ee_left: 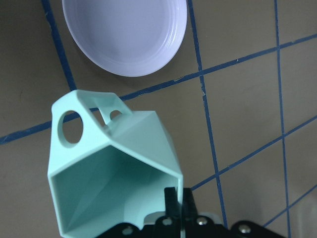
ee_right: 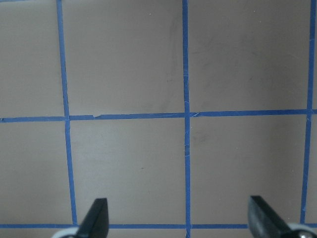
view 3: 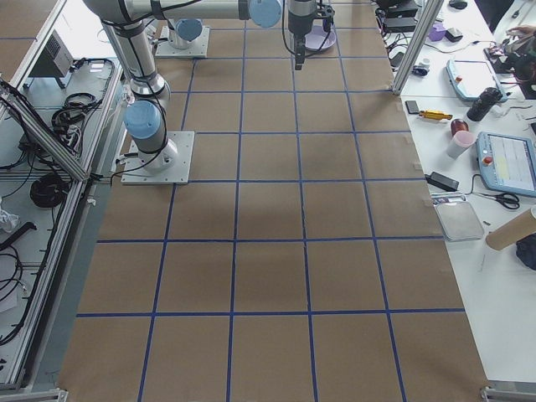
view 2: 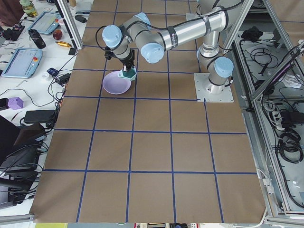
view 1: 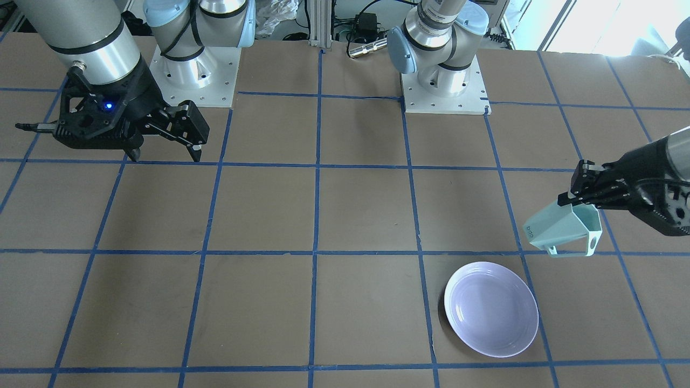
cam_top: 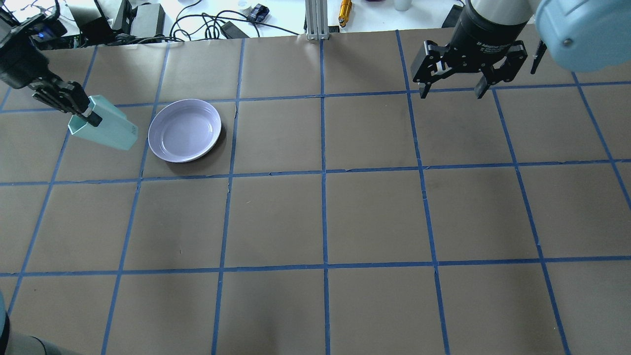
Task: Flip cup and place on plate
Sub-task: 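Lift the mint cup with the left gripper and carry it toward the plate, then rotate the cup upright and lower it onto the plate with the left gripper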
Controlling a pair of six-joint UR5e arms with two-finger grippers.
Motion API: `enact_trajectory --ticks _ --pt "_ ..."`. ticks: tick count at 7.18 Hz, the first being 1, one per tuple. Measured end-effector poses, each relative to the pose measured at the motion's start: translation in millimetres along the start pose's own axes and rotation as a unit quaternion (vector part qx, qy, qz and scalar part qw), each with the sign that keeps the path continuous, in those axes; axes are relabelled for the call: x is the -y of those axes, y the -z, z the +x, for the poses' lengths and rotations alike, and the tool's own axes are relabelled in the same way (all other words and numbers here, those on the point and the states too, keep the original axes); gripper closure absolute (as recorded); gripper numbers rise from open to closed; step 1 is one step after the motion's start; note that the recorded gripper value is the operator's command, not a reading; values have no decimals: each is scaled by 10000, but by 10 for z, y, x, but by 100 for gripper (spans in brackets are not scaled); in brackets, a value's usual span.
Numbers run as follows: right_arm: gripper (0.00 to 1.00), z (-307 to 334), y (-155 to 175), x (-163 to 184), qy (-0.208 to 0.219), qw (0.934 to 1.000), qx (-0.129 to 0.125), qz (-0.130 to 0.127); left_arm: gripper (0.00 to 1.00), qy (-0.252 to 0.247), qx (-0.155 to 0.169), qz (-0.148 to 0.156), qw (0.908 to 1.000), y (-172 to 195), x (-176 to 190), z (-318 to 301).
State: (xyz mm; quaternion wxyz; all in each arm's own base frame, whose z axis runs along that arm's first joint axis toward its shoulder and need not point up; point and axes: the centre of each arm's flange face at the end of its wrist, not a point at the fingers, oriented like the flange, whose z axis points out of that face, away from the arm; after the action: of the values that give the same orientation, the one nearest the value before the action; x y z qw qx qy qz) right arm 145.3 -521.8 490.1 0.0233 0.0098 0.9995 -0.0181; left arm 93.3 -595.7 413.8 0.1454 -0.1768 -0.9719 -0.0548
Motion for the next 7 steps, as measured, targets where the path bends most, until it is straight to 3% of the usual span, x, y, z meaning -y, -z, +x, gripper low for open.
enact_trajectory --ticks 2,5,7 --pt "0 0 0 0 -3 10000 2 0 100 -491 771 -176 9957 -288 522 382" --pt "0 0 0 0 -4 10000 0 0 100 -859 1354 -632 9850 -955 1075 559" --pt "0 0 0 0 -3 10000 0 0 100 -993 1519 -844 9798 -1254 1257 689"
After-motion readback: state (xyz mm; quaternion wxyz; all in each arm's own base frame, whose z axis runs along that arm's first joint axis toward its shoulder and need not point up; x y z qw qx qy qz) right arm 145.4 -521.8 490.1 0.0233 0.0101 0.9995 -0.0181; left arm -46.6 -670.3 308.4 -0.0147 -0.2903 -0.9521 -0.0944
